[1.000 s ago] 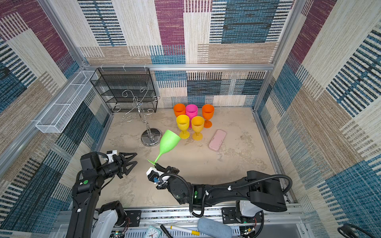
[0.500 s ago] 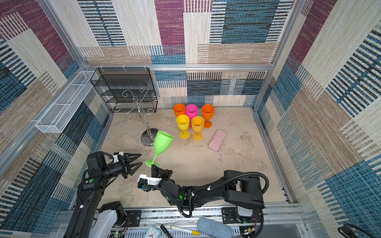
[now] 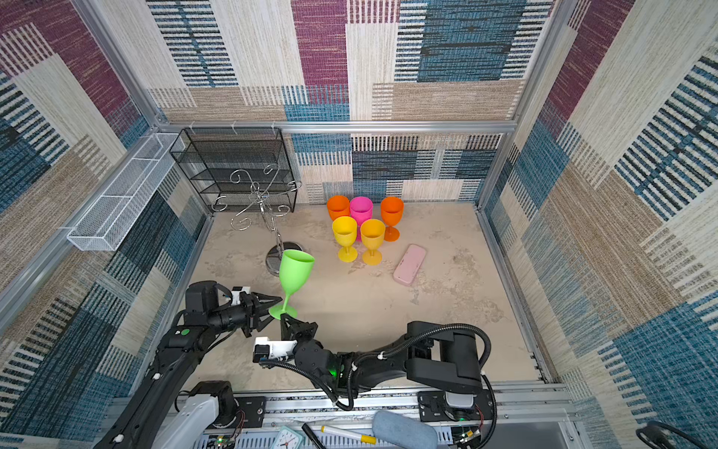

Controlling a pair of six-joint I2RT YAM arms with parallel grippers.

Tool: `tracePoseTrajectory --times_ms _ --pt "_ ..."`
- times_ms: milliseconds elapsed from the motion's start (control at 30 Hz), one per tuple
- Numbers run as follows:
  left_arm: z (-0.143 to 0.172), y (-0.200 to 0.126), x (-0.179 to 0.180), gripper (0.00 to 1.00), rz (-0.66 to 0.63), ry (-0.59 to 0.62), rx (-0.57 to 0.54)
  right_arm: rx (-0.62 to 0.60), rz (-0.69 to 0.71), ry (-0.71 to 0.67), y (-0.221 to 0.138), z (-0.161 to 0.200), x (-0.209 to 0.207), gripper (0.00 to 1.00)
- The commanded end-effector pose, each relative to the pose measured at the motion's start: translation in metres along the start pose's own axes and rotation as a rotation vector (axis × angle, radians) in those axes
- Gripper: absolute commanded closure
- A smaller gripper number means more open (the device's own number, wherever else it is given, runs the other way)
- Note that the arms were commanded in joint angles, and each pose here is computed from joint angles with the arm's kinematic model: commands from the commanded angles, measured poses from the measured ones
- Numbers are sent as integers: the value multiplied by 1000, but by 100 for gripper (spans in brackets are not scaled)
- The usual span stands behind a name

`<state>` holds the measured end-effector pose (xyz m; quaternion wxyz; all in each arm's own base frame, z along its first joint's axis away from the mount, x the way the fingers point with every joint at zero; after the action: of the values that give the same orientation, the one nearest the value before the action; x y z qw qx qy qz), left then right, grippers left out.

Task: Take the wine glass off the wine glass rack
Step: Pick up the wine glass from the wine glass rack.

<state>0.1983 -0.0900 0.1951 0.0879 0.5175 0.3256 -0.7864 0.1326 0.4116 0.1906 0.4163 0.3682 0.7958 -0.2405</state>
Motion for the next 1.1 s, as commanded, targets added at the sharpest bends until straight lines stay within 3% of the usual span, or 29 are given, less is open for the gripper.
tracePoseTrajectory --times_ms 0,100,267,400,500,600,800,900,1067 --pt "-4 3 3 72 -8 26 -33 -19 10 -1 1 -6 -3 100" --pt "-4 5 8 100 -22 28 -40 -19 11 -3 2 -7 -3 100" --pt "-5 4 8 100 -32 57 -59 21 33 29 4 -8 -9 99" --pt "-7 6 8 100 -30 84 -59 24 -30 156 -6 -19 -31 58" --pt "-10 9 7 100 -15 103 -55 4 -94 300 -22 -31 -61 40" --pt "-15 14 4 100 42 122 -52 -37 -180 479 -43 -45 -96 30" --pt "-21 19 -2 100 123 198 -63 -9 -351 946 -54 -41 -177 27" --pt "-24 20 -6 100 147 244 -80 29 -413 1075 -49 -35 -195 29" --pt "-27 24 -3 100 158 289 -80 73 -516 1175 -38 -33 -205 32"
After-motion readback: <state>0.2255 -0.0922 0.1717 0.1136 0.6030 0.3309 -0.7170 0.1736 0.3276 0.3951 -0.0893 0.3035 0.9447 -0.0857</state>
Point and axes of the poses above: each gripper's point midway between its finger pads, its own y axis out along the fingers, its own x axis along the line the jaws close on, z = x × y, the point moved 6 cm from there along -y, back along the fingers, and after that the axes turned 1 degree about y, right-handed, at the moved point
